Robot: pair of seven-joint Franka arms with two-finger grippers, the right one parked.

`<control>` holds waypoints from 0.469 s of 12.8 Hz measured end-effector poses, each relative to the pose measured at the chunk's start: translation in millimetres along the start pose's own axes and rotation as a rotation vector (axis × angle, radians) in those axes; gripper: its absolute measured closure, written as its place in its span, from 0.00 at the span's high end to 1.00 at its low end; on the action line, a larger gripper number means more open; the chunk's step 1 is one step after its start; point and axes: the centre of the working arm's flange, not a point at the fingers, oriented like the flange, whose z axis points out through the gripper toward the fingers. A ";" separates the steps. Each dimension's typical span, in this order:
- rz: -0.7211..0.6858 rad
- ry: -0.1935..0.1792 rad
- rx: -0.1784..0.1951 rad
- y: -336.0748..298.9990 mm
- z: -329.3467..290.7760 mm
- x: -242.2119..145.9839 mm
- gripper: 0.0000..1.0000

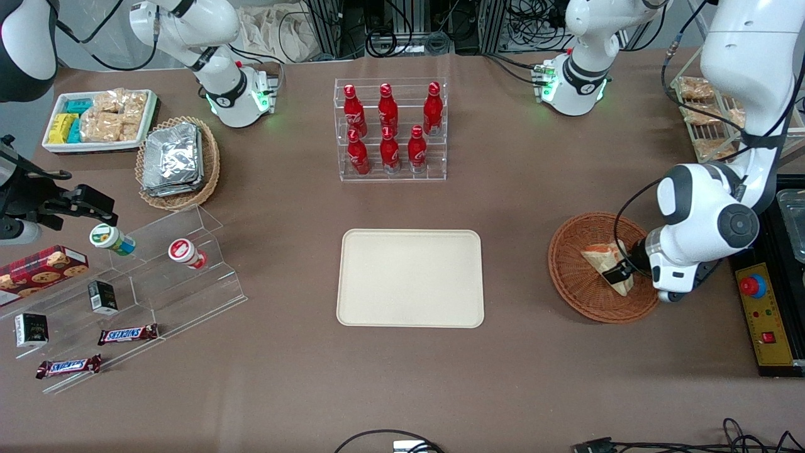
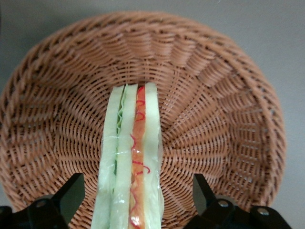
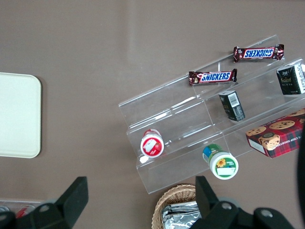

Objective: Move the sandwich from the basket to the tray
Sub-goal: 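Close the left gripper on the wrapped sandwich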

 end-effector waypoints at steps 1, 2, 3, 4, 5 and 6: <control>-0.004 -0.008 0.003 -0.3 4.9 0.1 0.88; -0.011 -0.011 0.004 -0.4 6.8 0.0 0.78; -0.015 -0.010 0.004 -0.3 6.7 0.2 0.66; -0.019 -0.006 0.001 0.4 4.5 1.1 0.53; -0.020 0.001 -0.003 2.0 -0.9 3.3 0.43; -0.020 0.007 -0.006 5.1 -12.3 7.7 0.36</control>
